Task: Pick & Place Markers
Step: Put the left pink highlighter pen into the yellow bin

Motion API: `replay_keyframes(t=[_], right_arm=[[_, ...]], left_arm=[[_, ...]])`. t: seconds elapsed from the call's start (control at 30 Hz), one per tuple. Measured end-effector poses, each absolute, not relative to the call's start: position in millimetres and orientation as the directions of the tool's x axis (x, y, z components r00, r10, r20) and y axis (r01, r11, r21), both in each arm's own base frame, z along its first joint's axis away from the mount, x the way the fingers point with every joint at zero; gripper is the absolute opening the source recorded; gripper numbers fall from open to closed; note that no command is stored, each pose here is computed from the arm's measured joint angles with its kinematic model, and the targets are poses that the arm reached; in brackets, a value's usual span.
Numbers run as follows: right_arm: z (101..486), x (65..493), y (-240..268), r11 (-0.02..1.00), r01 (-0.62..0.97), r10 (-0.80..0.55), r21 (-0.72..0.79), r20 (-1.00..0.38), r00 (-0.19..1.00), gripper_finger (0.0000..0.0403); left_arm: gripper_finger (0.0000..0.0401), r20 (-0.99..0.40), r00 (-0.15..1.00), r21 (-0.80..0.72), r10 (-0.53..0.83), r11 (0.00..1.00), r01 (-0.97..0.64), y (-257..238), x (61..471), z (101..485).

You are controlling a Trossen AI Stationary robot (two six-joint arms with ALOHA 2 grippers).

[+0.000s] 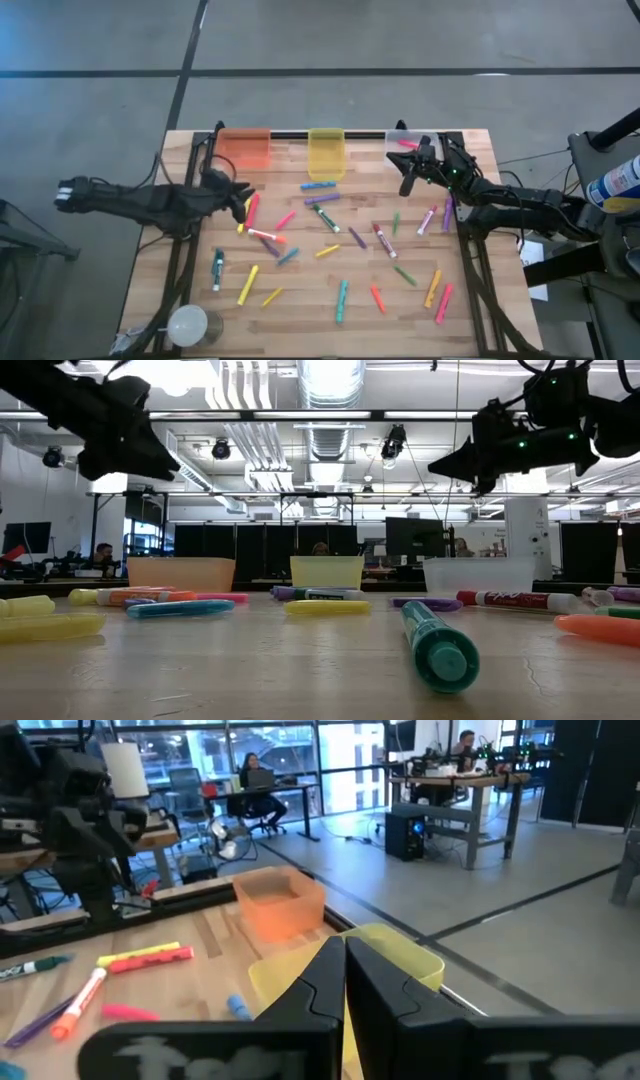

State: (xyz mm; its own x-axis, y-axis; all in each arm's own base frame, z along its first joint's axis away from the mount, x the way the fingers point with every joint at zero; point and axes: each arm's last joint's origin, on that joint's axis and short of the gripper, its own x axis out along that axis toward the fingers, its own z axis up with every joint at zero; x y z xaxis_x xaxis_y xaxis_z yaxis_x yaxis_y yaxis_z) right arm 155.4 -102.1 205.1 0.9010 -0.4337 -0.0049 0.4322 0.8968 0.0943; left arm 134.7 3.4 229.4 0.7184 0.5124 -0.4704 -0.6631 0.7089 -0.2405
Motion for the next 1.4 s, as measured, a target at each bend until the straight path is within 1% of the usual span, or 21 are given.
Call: replay_keyframes(t=[0.13,0.27,0.43,0.67,0.83,0.97,1.17,1.4], right_arm=[[207.6,155.7,-102.4,0.898,0.431,-0.434,0.092,0.012,0.901,0.0008],[214.2,157.5,-103.6,0.899,0.429,-0.433,0.089,0.029,0.901,0.0008],[212.9,158.2,-103.0,0.9,0.426,-0.429,0.091,0.015,0.903,0.0008],[207.0,160.4,-98.5,0.907,0.406,-0.405,0.115,-0.032,0.914,0.0008],[207.0,164.3,-91.8,0.92,0.368,-0.367,0.135,-0.032,0.93,0.0008],[206.7,168.5,-83.8,0.936,0.324,-0.322,0.137,-0.033,0.946,0.0008],[205.7,175.0,-69.0,0.955,0.258,-0.255,0.143,-0.041,0.966,0.0008],[203.8,180.6,-52.7,0.942,0.313,-0.308,0.125,-0.059,0.95,0.0008]], left_arm=[[0.0128,-0.586,0.664,-0.247,0.464,0.678,-0.692,1.2,141.3,223.2],[0.0128,-0.661,0.603,-0.198,0.447,0.671,-0.714,-0.1,148.0,211.2],[0.0128,-0.694,0.559,-0.15,0.453,0.669,-0.728,-0.8,155.3,203.0],[0.0128,-0.722,0.528,-0.123,0.447,0.668,-0.734,-1.7,161.5,195.5],[0.0128,-0.73,0.518,-0.119,0.446,0.663,-0.739,-2.5,169.2,189.8],[0.0128,-0.755,0.476,-0.077,0.451,0.66,-0.748,-2.4,173.5,181.7],[0.0128,-0.788,0.385,-0.025,0.48,0.601,-0.799,7.0,179.5,168.4],[0.0129,-0.81,0.276,0.035,0.517,0.513,-0.858,27.3,181.6,157.7]])
